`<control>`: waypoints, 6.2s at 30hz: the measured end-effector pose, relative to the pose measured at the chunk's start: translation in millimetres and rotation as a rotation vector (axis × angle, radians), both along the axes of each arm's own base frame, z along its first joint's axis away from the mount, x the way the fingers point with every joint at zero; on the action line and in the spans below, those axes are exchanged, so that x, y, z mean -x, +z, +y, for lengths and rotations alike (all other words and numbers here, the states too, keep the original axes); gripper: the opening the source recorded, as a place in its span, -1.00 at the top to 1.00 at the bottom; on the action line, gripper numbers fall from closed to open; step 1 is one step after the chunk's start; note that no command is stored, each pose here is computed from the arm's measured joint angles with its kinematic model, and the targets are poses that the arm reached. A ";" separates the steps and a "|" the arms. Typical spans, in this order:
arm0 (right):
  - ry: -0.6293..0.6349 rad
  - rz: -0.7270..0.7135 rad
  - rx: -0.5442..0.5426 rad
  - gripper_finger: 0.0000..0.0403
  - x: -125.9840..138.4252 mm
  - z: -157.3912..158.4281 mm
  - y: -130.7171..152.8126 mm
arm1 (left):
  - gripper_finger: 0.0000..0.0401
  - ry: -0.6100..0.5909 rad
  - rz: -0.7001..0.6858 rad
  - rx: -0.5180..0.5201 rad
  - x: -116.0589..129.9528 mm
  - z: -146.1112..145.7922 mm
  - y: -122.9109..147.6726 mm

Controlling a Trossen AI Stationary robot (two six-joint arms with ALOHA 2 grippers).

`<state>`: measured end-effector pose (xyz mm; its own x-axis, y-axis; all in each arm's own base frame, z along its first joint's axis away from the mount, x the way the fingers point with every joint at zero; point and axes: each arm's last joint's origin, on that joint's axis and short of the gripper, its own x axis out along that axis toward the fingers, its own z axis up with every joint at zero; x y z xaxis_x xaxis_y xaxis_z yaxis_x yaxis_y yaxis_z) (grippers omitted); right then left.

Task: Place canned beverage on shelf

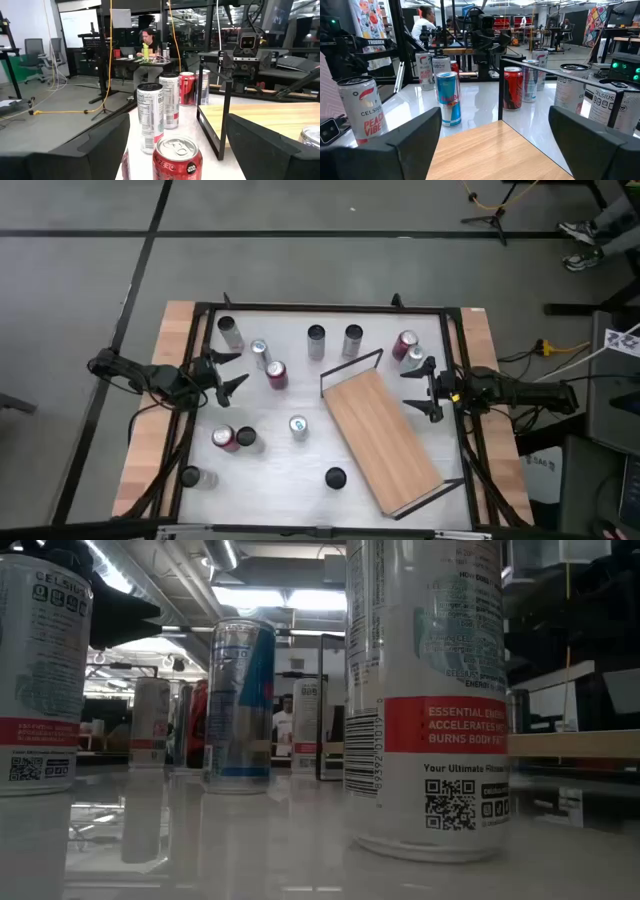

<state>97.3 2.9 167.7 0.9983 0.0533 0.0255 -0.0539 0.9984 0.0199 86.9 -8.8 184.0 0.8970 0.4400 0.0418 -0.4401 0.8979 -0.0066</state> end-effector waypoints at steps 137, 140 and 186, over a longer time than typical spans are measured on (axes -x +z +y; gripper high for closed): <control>-0.739 0.261 -0.277 -0.78 -20.7 -18.2 203.9 | -0.60 -0.033 -0.042 0.053 -0.2 -0.7 1.9; -0.827 0.407 -0.281 -0.78 -28.5 -19.0 204.7 | -0.60 -0.033 -0.042 0.053 -0.2 -0.7 1.9; -0.998 1.363 -0.617 -0.78 -102.9 -104.8 105.6 | -0.60 -0.033 -0.037 0.052 -0.3 -0.8 1.4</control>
<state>200.2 -101.9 273.4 -0.0227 -0.2179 -0.9757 0.8724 0.4724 -0.1258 87.1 -9.5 185.3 0.9093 0.4128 0.0532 -0.4090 0.9099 -0.0699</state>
